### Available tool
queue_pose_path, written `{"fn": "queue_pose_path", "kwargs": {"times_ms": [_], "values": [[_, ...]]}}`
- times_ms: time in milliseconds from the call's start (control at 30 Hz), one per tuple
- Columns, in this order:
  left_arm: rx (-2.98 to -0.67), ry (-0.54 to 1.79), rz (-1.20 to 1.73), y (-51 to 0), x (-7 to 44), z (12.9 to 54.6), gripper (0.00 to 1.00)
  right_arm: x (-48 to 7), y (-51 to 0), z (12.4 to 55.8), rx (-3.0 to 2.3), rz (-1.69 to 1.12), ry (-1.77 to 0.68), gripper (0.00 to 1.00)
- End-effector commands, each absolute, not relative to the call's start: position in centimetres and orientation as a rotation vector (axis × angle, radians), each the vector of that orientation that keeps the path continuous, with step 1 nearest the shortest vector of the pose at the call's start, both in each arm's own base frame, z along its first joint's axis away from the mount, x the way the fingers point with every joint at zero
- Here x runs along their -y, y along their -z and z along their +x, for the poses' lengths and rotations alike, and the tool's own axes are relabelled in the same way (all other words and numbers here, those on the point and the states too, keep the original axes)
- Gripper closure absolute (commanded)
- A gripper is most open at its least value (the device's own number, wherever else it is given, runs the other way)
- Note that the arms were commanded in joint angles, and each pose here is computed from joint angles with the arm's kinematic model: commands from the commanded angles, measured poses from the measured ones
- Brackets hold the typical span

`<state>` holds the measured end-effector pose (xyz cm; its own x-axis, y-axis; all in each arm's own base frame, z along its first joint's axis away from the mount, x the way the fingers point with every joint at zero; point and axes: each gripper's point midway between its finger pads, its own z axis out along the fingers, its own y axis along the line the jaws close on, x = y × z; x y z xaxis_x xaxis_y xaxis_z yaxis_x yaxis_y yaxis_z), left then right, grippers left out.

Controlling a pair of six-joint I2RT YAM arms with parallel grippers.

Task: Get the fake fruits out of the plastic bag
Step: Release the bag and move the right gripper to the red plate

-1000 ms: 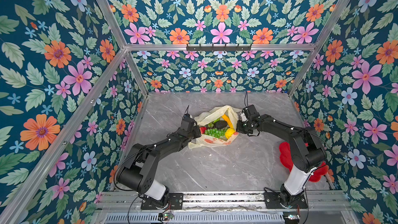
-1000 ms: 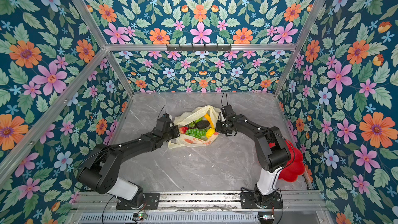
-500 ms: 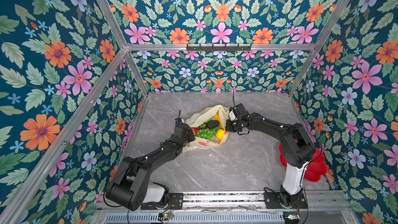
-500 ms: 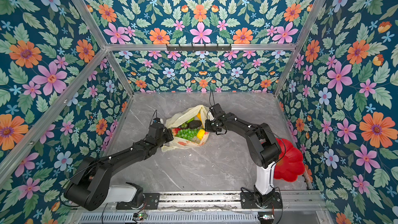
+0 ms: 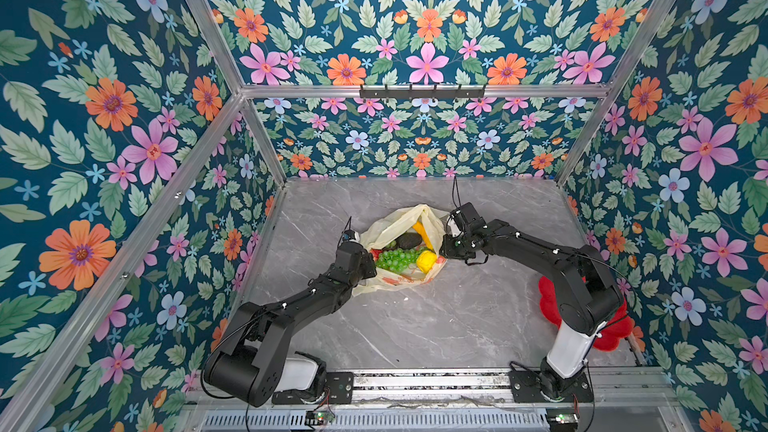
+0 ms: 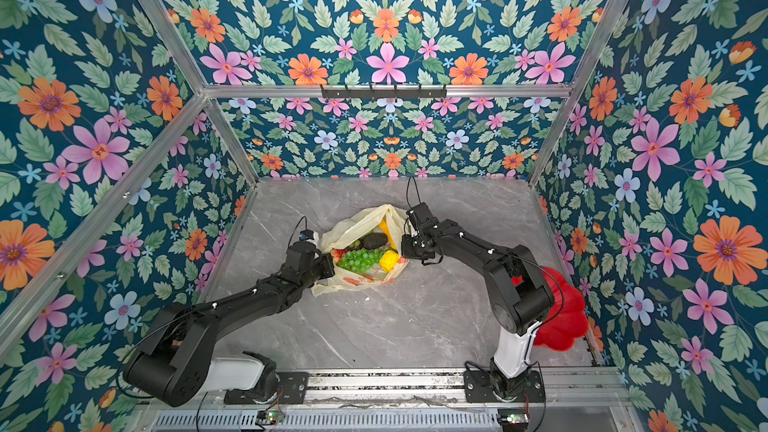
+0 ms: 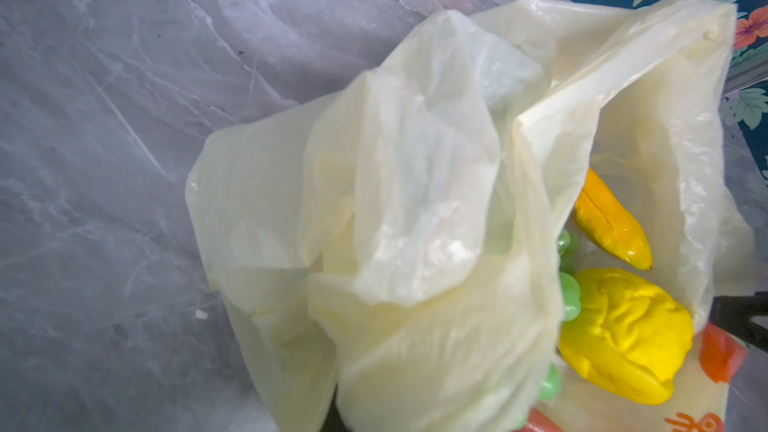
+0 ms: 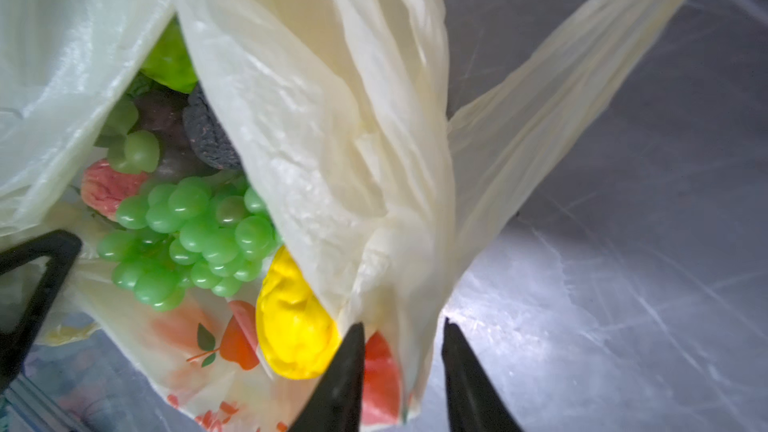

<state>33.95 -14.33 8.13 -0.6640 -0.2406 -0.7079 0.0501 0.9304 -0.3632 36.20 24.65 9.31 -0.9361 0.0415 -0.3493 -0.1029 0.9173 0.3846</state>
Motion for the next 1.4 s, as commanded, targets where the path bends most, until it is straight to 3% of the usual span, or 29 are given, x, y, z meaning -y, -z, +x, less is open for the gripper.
{"fn": "queue_pose_path", "kwargs": {"times_ms": [0,167,400,600,667,900,1367], "values": [[-2.207,0.465,-0.071,-9.4,14.9,34.6,1.00,-22.6,-10.6,35.3,-2.751,0.043,-0.458,0.47],[-2.182,0.463,-0.018,-10.0,15.1,34.4,1.00,-17.4,-13.6,33.4,-2.723,0.097,-0.234,0.28],[-2.144,0.494,0.011,-9.9,15.4,34.2,1.00,-7.5,-14.6,30.6,-2.689,0.429,-0.031,0.16],[-2.127,0.524,0.014,-10.0,15.7,34.1,1.00,-1.6,-12.1,28.0,-2.672,0.809,-0.048,0.12],[-2.124,0.527,0.011,-9.9,15.6,34.0,1.00,-0.1,-11.5,27.3,-2.648,0.891,-0.033,0.01],[-2.126,0.539,0.008,-9.6,15.8,33.9,1.00,2.7,-8.4,26.0,-2.599,1.114,-0.166,0.01],[-2.116,0.525,-0.001,-9.5,15.5,34.1,1.00,-0.3,-3.8,25.6,-2.757,1.039,-0.251,0.01]]}}
